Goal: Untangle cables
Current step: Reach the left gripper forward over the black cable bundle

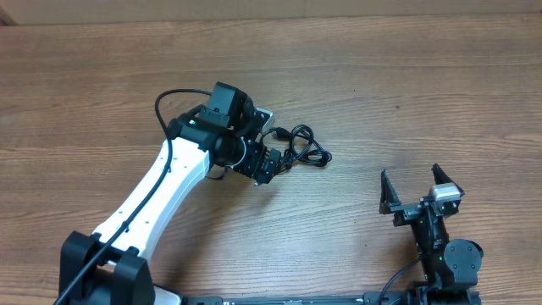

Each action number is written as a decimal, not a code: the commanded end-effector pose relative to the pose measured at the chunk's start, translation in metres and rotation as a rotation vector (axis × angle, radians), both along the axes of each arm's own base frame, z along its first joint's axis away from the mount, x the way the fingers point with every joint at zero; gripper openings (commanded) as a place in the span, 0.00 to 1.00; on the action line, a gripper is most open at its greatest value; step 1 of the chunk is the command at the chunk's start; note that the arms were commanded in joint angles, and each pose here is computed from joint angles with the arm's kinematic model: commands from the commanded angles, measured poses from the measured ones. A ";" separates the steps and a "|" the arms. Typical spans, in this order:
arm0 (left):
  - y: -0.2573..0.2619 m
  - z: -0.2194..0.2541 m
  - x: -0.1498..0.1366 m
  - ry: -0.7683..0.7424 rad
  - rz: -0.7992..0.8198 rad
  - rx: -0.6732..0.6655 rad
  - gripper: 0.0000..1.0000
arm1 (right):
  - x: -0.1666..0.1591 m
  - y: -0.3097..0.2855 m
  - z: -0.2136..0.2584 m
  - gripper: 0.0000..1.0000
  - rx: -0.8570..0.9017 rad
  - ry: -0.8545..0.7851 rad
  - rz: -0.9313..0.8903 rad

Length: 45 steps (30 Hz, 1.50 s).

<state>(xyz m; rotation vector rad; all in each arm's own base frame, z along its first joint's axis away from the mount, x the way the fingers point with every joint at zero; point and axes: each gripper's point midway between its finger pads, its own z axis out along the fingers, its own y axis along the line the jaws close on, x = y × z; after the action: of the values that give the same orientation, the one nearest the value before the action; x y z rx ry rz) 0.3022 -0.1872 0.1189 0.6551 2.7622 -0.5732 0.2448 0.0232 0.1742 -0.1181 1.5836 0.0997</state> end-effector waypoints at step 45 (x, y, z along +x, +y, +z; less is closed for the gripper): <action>-0.059 -0.003 0.075 -0.097 0.402 0.258 1.00 | 0.000 -0.001 -0.002 1.00 -0.004 -0.004 -0.002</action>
<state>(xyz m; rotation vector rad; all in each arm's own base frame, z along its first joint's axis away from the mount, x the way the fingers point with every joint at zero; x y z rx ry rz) 0.3621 -0.2437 0.1200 0.1375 2.7962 -0.2499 0.2448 0.0233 0.1742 -0.1184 1.5836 0.1000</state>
